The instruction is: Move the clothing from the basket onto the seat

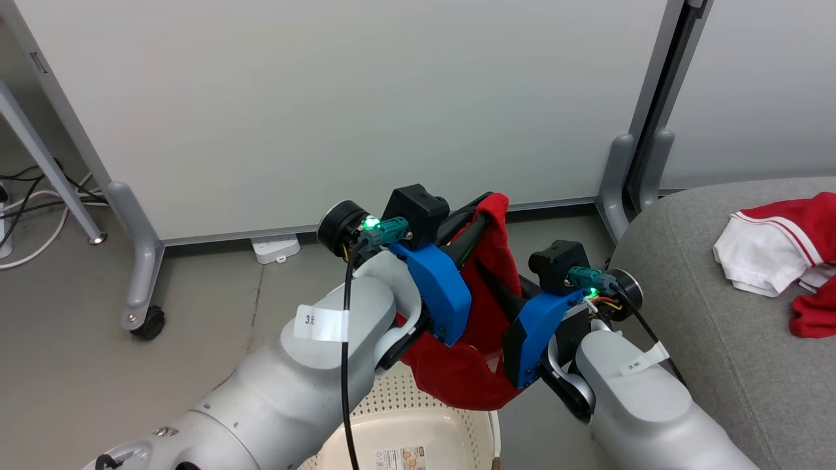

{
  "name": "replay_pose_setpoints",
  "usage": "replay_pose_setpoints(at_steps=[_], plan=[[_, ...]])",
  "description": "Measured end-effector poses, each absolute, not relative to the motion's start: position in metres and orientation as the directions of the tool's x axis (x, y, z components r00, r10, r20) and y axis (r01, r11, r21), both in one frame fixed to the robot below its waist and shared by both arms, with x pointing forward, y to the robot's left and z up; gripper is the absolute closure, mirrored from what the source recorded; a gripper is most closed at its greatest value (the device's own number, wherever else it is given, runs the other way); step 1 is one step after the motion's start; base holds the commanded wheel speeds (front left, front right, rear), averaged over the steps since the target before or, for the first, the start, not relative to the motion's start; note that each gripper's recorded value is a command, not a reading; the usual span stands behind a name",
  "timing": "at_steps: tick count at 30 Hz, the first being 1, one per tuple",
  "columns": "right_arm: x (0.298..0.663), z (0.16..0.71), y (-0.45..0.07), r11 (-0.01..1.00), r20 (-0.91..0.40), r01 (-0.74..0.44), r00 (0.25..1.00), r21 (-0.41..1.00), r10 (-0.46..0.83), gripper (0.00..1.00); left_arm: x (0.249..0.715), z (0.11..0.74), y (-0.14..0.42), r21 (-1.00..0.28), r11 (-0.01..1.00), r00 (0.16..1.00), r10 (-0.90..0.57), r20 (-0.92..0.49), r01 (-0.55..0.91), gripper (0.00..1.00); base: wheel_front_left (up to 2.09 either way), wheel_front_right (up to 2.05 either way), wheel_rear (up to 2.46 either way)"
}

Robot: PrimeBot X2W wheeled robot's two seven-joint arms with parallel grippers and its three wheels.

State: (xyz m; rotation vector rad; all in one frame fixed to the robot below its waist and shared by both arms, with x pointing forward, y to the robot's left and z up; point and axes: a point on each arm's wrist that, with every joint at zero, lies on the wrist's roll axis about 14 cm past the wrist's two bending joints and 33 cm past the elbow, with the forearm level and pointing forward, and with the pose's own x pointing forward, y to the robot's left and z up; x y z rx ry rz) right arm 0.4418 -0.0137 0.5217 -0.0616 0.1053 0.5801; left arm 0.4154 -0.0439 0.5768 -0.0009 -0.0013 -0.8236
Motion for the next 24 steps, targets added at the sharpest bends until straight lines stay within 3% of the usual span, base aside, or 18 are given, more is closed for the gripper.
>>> replay_pose_setpoints(at_steps=[20, 21, 22, 23, 24], plan=[[0.442, 0.521, -0.025, 0.853, -0.105, -0.521, 0.848, 0.008, 0.519, 1.0, 0.415, 0.575, -0.049, 0.003, 0.674, 0.674, -0.739, -0.003, 0.739, 1.0, 0.0, 0.0, 0.0], [0.442, 0.521, -0.025, 0.854, -0.105, -0.521, 0.849, 0.01, 0.519, 1.0, 0.415, 0.575, -0.049, 0.001, 0.675, 0.675, -0.738, -0.004, 0.738, 0.76, 0.0, 0.0, 0.0], [0.442, 0.521, -0.025, 0.855, -0.099, -0.519, 0.85, 0.017, 0.518, 1.0, 0.414, 0.574, -0.049, -0.002, 0.675, 0.675, -0.738, -0.005, 0.738, 0.29, 0.0, 0.0, 0.0], [0.442, 0.522, -0.025, 0.855, -0.097, -0.518, 0.85, 0.022, 0.517, 1.0, 0.414, 0.573, -0.049, -0.004, 0.676, 0.676, -0.737, -0.006, 0.737, 0.0, 0.0, 0.0, 0.0], [0.442, 0.523, -0.025, 0.856, -0.094, -0.516, 0.851, 0.026, 0.516, 1.0, 0.415, 0.573, -0.048, -0.006, 0.678, 0.678, -0.735, -0.006, 0.735, 0.0, 0.0, 0.0, 0.0]])
